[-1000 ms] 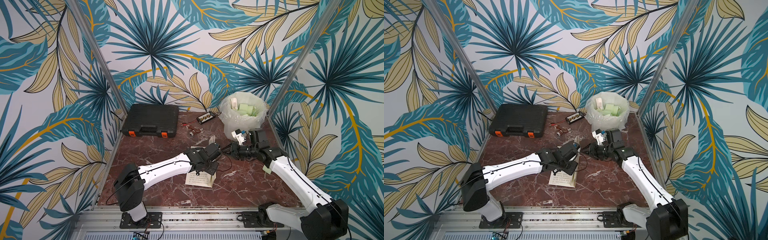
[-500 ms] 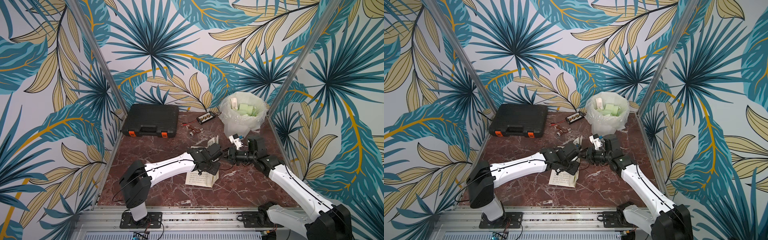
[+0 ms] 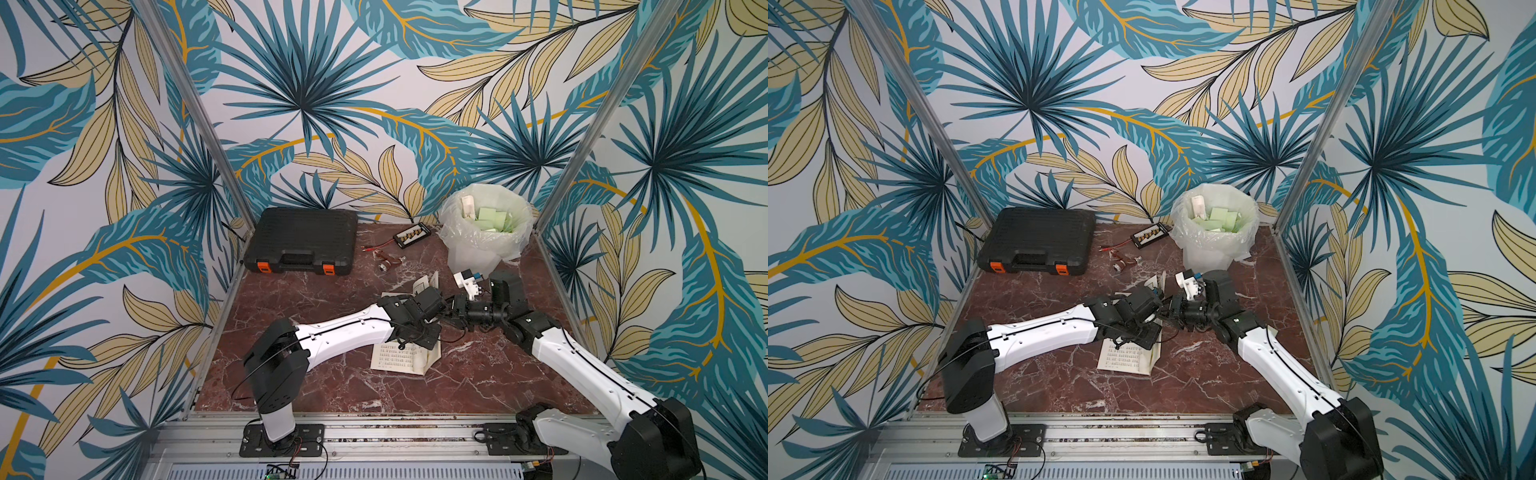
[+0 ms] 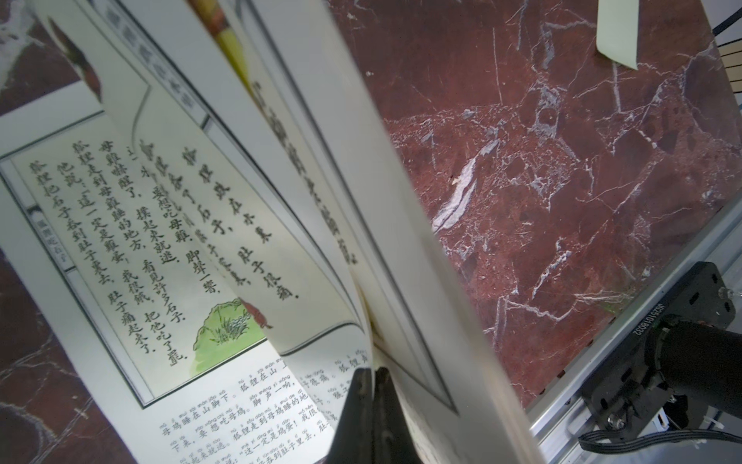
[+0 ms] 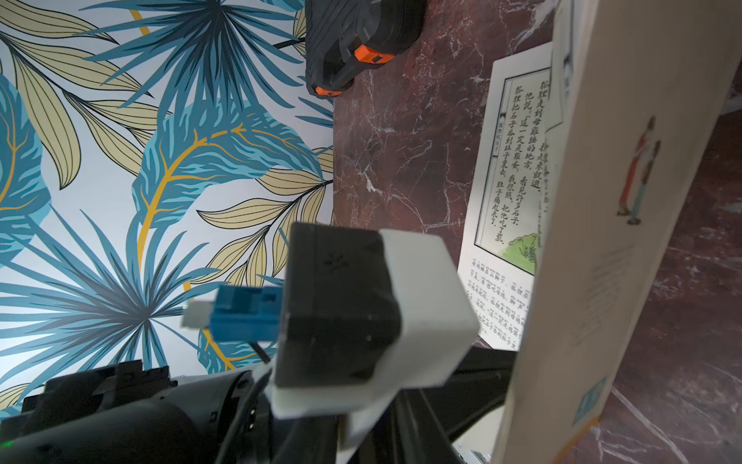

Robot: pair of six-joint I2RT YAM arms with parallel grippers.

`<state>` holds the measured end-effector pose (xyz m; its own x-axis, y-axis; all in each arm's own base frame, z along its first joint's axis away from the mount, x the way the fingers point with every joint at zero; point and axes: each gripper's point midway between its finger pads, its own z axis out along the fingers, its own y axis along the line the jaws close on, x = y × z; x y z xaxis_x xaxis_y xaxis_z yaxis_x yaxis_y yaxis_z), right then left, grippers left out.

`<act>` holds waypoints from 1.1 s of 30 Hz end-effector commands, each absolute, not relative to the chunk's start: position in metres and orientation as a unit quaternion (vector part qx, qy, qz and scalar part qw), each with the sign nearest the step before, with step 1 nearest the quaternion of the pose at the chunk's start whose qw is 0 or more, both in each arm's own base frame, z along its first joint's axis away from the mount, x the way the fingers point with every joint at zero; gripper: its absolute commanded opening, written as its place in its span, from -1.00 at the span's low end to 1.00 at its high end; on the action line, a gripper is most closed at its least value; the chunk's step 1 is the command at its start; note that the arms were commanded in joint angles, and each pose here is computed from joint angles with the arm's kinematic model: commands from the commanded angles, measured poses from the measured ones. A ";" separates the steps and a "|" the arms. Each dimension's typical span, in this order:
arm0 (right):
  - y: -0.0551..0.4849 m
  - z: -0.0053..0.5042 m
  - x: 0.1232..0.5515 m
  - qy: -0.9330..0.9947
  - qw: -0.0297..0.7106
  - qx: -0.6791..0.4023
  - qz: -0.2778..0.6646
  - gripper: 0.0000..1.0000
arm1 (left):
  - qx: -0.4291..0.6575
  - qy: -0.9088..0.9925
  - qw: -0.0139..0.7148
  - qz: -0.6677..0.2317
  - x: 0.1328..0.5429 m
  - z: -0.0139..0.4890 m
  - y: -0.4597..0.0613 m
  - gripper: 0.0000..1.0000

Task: Peel off the used sticky note
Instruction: Adjust the book at the center of the board.

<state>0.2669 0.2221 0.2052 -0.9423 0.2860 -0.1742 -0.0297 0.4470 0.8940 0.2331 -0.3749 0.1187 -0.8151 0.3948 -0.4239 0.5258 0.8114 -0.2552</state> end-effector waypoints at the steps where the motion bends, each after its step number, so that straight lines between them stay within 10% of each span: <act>1: 0.204 0.143 0.268 0.879 0.133 0.123 0.441 -0.49 | 0.278 0.909 0.209 -0.232 0.229 0.148 -0.402 -1.00; 33: 0.137 0.080 0.270 0.926 0.116 0.165 0.319 -0.50 | 0.218 0.930 0.233 -0.183 0.235 0.143 -0.332 -1.00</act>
